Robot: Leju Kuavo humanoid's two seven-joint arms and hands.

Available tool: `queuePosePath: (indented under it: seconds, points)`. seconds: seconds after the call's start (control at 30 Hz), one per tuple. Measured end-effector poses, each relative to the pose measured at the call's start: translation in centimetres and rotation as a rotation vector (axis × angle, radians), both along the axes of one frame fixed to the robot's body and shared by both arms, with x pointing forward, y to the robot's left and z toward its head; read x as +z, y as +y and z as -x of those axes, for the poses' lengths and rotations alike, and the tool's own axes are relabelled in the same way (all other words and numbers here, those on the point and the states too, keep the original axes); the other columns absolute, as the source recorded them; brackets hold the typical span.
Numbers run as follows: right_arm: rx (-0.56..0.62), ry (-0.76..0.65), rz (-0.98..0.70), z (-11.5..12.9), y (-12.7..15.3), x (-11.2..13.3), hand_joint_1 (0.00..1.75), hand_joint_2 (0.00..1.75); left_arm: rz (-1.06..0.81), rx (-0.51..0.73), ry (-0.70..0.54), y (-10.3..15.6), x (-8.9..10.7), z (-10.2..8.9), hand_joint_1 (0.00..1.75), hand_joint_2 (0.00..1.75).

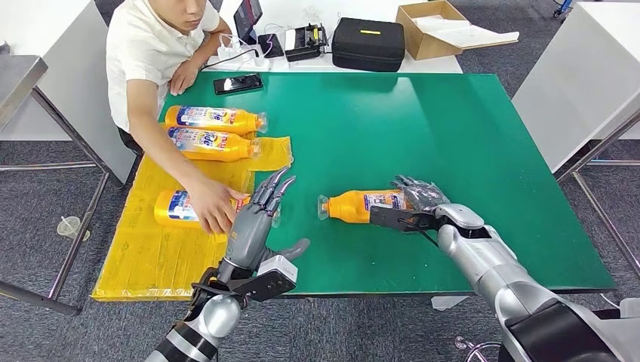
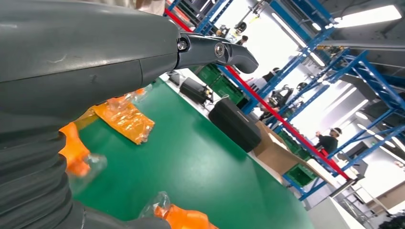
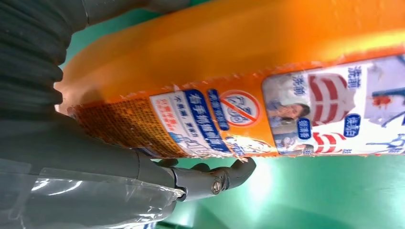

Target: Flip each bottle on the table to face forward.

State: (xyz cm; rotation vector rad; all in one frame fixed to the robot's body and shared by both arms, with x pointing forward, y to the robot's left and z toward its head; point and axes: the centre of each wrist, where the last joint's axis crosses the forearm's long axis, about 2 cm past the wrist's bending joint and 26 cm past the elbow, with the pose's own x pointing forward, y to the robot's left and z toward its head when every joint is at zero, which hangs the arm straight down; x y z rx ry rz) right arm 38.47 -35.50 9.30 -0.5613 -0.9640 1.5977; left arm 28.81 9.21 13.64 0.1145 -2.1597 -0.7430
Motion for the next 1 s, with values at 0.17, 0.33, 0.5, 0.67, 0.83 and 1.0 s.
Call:
queuePosePath:
  seconds: [0.17, 0.33, 0.5, 0.67, 0.83, 1.0]
  points:
    - [0.016, -0.001, -0.066, 0.0, -0.9, 0.0, 1.75, 1.75, 0.008, -0.017, -0.008, -0.2, 0.1, 0.0, 0.0, 1.75]
    - [0.036, -0.026, -0.129, 0.5, -1.1, -0.5, 1.75, 1.75, 0.012, -0.024, -0.01, -0.3, 0.2, 0.0, 0.0, 1.75]
    - [0.047, -0.052, -0.228, 1.1, -1.1, -1.3, 1.75, 1.75, 0.016, -0.029, -0.008, -0.4, 0.2, 0.1, 0.0, 1.75]
    - [0.032, -0.065, -0.291, 1.7, -1.0, -1.9, 1.75, 1.75, 0.018, -0.033, -0.006, -0.5, 0.2, 0.1, 0.0, 1.75]
    - [0.026, -0.065, -0.303, 1.8, -1.0, -2.0, 1.75, 1.75, 0.018, -0.037, -0.005, -0.6, 0.1, 0.2, 0.0, 1.75]
    - [0.004, -0.048, -0.384, 2.1, -1.1, -2.3, 1.75, 1.75, 0.052, -0.051, 0.012, -0.6, 0.1, 0.3, 0.0, 1.75]
